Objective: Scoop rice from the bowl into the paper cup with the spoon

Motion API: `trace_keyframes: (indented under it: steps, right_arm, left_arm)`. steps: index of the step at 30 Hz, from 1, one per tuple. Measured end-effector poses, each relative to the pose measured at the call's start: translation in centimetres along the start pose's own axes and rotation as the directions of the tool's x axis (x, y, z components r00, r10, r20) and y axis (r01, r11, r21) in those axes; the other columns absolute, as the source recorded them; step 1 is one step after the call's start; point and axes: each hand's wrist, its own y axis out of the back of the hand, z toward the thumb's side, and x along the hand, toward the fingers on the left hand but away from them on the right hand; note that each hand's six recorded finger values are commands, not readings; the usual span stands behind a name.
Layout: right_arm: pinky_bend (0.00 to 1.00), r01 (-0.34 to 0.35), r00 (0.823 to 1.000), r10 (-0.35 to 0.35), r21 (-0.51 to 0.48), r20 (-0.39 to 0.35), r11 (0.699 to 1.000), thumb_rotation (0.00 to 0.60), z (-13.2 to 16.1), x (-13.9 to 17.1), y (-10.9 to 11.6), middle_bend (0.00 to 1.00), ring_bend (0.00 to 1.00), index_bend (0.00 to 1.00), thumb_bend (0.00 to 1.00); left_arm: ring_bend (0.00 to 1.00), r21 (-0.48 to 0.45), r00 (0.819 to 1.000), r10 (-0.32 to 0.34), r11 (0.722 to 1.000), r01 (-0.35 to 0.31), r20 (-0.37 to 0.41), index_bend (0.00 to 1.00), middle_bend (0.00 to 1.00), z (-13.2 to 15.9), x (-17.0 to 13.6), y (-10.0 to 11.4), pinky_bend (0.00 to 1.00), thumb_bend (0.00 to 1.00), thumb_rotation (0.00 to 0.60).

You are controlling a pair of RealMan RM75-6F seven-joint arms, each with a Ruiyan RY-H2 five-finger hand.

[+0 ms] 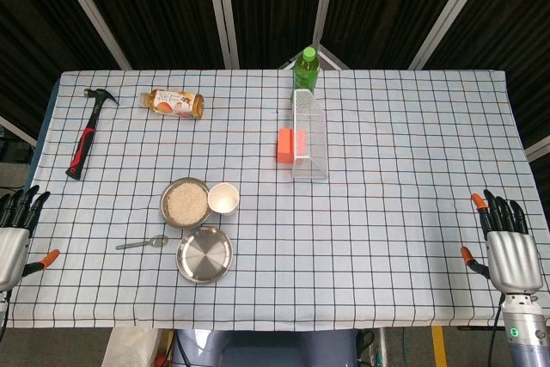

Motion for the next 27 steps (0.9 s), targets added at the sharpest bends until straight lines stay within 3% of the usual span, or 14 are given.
trace_keyframes:
  steps: [16, 17, 18, 19, 21, 22, 24, 27]
  right_arm:
    - [0.00, 0.034, 0.999, -0.034, -0.013, -0.001, 0.999, 0.600, -0.26, -0.48, -0.09, 0.00, 0.00, 0.00, 0.32]
    - [0.00, 0.035, 0.999, -0.035, -0.015, -0.001, 0.999, 0.600, -0.31, -0.52, -0.12, 0.00, 0.00, 0.00, 0.32]
    - [0.00, 0.037, 0.999, -0.037, -0.015, -0.001, 0.999, 0.600, -0.36, -0.57, -0.16, 0.00, 0.00, 0.00, 0.32]
    - [0.00, 0.038, 0.999, -0.038, -0.015, -0.003, 0.999, 0.600, -0.38, -0.62, -0.18, 0.00, 0.00, 0.00, 0.32]
    - [0.00, 0.041, 0.999, -0.041, -0.016, -0.007, 0.999, 0.600, -0.40, -0.72, -0.23, 0.00, 0.00, 0.00, 0.32]
    - [0.00, 0.042, 0.999, -0.042, -0.018, -0.009, 0.999, 0.600, -0.40, -0.75, -0.25, 0.00, 0.00, 0.00, 0.32]
    - [0.00, 0.045, 0.999, -0.045, -0.024, -0.011, 0.999, 0.600, -0.37, -0.81, -0.31, 0.00, 0.00, 0.00, 0.32]
    - [0.00, 0.052, 0.998, -0.053, -0.031, -0.015, 0.998, 0.600, -0.31, -0.84, -0.30, 0.00, 0.00, 0.00, 0.32]
  left_arm:
    - [0.01, -0.016, 1.000, -0.011, 1.000, 0.011, -0.015, 0.00, 0.01, -0.35, -0.28, -0.07, 0.03, 0.00, 0.600]
    - [0.09, -0.018, 1.000, -0.013, 1.000, 0.013, -0.016, 0.00, 0.09, -0.35, -0.27, -0.09, 0.13, 0.00, 0.600]
    - [0.25, -0.019, 1.000, -0.014, 1.000, 0.013, -0.016, 0.00, 0.24, -0.36, -0.23, -0.05, 0.31, 0.01, 0.600]
    - [0.35, -0.019, 1.000, -0.012, 1.000, 0.011, -0.016, 0.00, 0.34, -0.36, -0.20, 0.00, 0.43, 0.02, 0.600]
    - [0.72, -0.018, 1.000, 0.003, 1.000, -0.003, -0.015, 0.04, 0.72, -0.33, -0.11, 0.25, 0.79, 0.07, 0.600]
    - [0.79, -0.018, 1.000, 0.013, 1.000, -0.013, -0.012, 0.08, 0.80, -0.28, -0.04, 0.41, 0.85, 0.08, 0.600]
    - [0.91, -0.022, 1.000, 0.029, 0.999, -0.029, 0.001, 0.27, 0.94, 0.03, 0.09, 0.57, 0.95, 0.12, 0.600]
    - [0.99, -0.034, 1.000, 0.005, 0.999, -0.005, 0.007, 0.42, 1.00, 0.38, 0.29, 0.16, 1.00, 0.16, 0.600]
